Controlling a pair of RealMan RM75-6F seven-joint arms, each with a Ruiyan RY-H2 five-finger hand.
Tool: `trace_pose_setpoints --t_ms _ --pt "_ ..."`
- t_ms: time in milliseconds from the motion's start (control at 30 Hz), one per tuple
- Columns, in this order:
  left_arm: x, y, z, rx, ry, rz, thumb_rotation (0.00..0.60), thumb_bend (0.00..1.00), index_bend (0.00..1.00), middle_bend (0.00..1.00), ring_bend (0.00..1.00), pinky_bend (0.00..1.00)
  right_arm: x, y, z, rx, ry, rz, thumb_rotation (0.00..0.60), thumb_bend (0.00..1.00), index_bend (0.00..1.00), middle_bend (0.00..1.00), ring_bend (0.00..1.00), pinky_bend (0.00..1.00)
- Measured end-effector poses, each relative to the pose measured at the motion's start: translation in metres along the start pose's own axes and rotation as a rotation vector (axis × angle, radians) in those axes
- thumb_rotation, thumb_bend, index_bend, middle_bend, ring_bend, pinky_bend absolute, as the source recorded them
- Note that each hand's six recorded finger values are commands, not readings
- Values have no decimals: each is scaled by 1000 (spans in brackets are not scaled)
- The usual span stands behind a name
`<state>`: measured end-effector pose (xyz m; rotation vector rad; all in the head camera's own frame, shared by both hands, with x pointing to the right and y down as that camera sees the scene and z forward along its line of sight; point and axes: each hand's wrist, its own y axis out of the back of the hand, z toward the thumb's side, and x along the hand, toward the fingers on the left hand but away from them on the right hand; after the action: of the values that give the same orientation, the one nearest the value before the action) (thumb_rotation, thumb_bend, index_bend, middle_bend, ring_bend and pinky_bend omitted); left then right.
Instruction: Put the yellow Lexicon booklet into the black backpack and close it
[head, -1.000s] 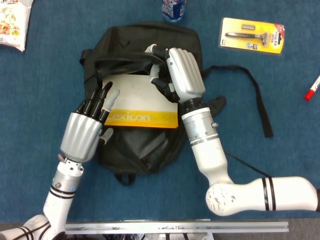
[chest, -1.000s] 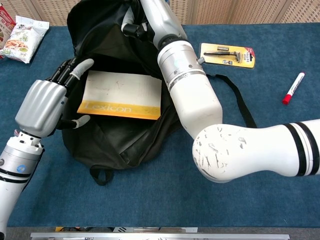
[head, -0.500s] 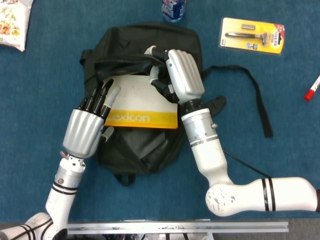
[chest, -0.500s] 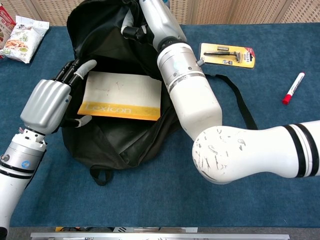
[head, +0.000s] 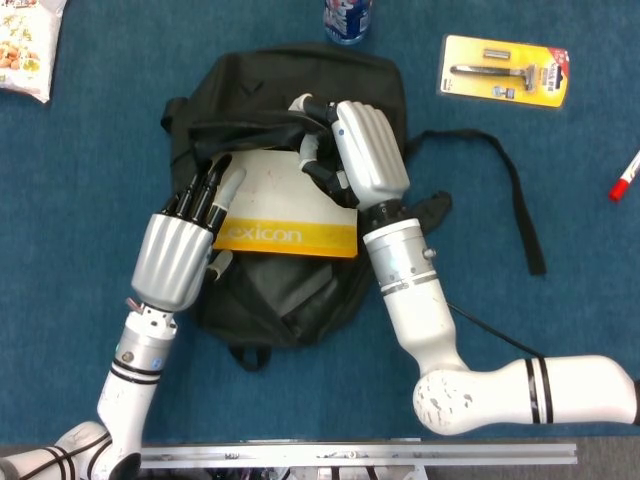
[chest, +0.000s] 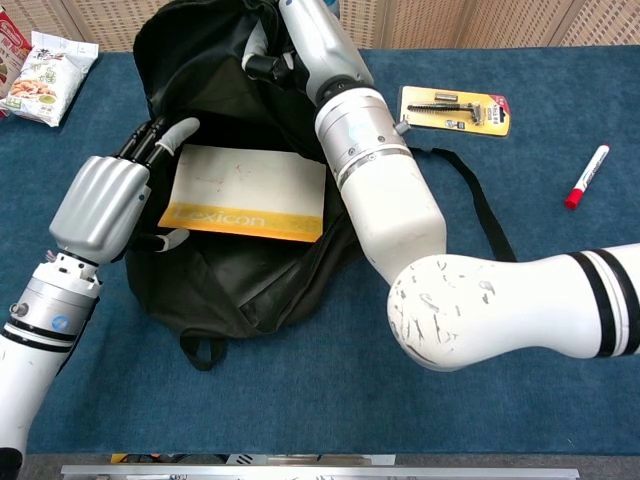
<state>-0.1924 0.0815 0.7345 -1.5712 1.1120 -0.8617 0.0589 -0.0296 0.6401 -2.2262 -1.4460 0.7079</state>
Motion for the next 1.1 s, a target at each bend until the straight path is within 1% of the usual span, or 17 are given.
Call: trace_pose_setpoints --t_ms 433,700,900,1100 --pt "15 -7 10 -19 25 -18 600 76 18 37 75 380 3 2 2 -16 5 4 600 859 612 548 595 846" --pt "19 -15 14 -21 44 -43 600 75 18 37 75 380 3 5 2 -19 6 0 600 859 612 548 595 846" --pt "12 -8 9 -16 47 -42 600 76 18 37 75 380 2 6 0 -1 9 3 600 859 612 548 595 846" --pt "0 8 5 -19 53 -40 600 76 18 39 75 380 3 5 -4 25 11 13 600 859 612 543 595 846"
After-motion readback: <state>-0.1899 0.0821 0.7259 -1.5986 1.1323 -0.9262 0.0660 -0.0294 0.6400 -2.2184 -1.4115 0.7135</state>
